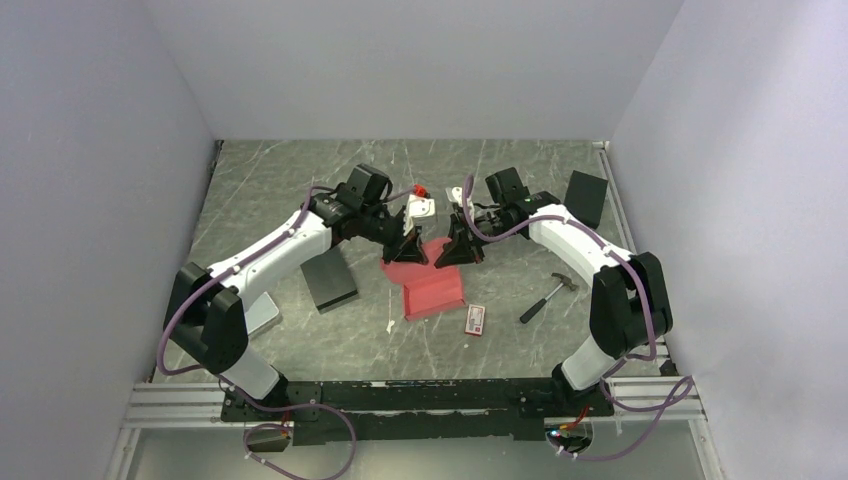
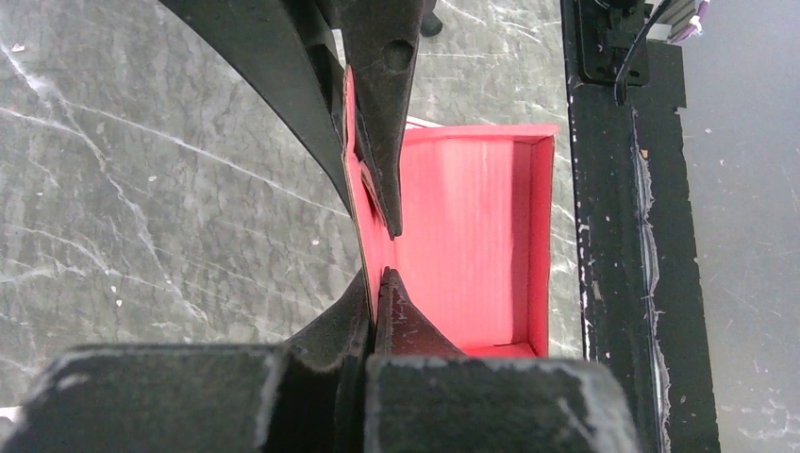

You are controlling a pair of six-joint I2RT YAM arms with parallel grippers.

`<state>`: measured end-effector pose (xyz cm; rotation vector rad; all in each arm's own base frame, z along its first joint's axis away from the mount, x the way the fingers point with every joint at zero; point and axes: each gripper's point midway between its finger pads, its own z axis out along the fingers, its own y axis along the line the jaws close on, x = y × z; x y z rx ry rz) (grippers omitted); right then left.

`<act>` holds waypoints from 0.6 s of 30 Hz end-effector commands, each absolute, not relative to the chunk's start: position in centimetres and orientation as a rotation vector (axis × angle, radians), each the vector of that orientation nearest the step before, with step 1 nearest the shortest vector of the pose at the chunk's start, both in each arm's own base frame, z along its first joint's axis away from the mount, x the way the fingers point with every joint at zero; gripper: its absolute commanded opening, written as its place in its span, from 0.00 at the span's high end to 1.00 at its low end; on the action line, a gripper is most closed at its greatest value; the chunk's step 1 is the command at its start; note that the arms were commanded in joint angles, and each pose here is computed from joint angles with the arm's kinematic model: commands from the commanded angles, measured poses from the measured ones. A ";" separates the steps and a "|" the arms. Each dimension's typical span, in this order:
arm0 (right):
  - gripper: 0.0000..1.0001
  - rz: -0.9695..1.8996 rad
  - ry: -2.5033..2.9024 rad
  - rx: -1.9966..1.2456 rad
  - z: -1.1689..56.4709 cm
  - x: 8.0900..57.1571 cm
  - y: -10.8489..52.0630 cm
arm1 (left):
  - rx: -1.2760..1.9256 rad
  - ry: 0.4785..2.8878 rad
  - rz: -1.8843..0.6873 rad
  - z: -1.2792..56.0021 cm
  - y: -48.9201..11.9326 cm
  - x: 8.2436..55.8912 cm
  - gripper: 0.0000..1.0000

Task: Fold the paper box

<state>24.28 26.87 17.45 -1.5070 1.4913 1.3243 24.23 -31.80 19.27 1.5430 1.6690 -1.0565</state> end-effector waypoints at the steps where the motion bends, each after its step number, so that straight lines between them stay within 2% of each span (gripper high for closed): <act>1: 1.00 1.307 1.465 -1.495 18.3 25.1 26.8 | 1.527 1.558 -1.107 22.4 -32.5 23.7 1.00; 3: 1.00 1.314 1.460 -1.491 18.5 25.1 26.6 | 1.485 1.583 -1.104 22.8 -32.3 24.2 0.96; 5: 1.00 1.329 1.459 -1.480 18.7 25.1 26.3 | 1.404 1.599 -1.120 23.8 -31.8 24.8 0.79; 6: 1.00 1.340 1.459 -1.474 18.9 25.1 26.1 | 1.356 1.588 -1.132 24.8 -31.3 25.2 0.70; 9: 1.00 1.346 1.453 -1.462 19.4 25.1 25.7 | 1.199 1.516 -1.129 27.8 -28.8 25.5 0.26; 12: 1.00 1.352 1.444 -1.454 20.0 24.9 25.5 | 1.042 1.466 -1.061 29.1 -25.6 25.6 0.03; 18: 1.00 1.410 1.395 -1.434 23.7 24.4 25.1 | 0.790 1.401 -0.956 28.5 -21.4 24.6 0.01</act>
